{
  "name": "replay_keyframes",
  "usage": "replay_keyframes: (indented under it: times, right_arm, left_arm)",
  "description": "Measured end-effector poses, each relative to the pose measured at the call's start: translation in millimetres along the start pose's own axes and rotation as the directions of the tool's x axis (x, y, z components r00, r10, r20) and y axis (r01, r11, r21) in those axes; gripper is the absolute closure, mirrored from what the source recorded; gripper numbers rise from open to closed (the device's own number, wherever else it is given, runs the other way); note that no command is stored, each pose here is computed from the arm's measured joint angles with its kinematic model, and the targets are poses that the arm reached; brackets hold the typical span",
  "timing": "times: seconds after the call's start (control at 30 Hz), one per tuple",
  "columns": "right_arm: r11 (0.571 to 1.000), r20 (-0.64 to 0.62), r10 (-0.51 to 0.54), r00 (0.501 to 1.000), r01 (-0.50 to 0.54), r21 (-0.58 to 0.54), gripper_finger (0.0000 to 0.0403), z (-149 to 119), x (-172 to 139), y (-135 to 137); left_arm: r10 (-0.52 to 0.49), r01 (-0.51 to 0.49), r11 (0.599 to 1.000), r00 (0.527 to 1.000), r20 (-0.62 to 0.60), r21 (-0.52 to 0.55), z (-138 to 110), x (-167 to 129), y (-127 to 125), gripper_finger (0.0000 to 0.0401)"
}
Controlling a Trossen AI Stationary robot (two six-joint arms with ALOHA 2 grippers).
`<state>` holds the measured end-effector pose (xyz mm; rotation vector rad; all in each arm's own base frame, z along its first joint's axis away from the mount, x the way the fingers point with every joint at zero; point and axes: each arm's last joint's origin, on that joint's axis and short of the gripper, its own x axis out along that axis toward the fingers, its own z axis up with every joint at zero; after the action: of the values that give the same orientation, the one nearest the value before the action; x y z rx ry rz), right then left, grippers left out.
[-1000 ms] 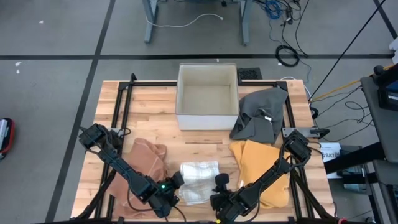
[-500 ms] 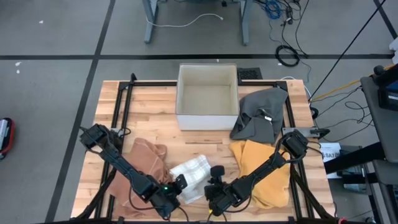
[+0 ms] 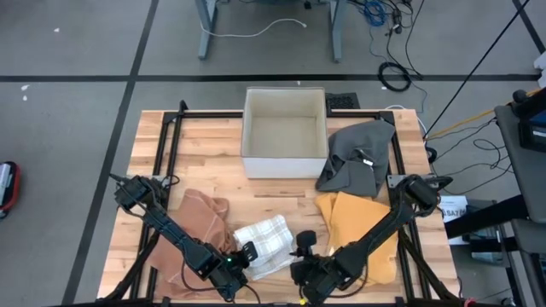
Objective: Fold towel
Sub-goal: Fold the white patterned towel
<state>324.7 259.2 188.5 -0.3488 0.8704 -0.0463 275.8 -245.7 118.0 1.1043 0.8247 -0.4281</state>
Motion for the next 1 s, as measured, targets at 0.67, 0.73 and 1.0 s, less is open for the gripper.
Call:
replay_keyframes:
  times: [0.67, 0.73, 1.0]
  right_arm:
    - [0.977, 0.268, -0.012, 0.963, -0.045, 0.207, 0.0254, 21.1, 51.2, -64.3]
    - [0.966, 0.267, 0.058, 0.962, -0.122, 0.229, 0.0254, 16.0, 57.3, -66.8]
    - [0.921, 0.339, 0.189, 0.922, -0.286, 0.265, 0.0255, -19.1, 69.8, -54.6]
  left_arm:
    - [-0.011, 0.011, 1.000, 1.000, 0.017, 0.022, 3.2, -2.7, -7.1, 0.0398]
    - [-0.007, 0.007, 1.000, 1.000, 0.015, 0.022, 3.1, -2.7, -7.0, 0.0398]
    - [0.044, -0.042, 0.997, 0.998, -0.034, 0.057, 0.1, -3.0, -6.8, 0.0398]
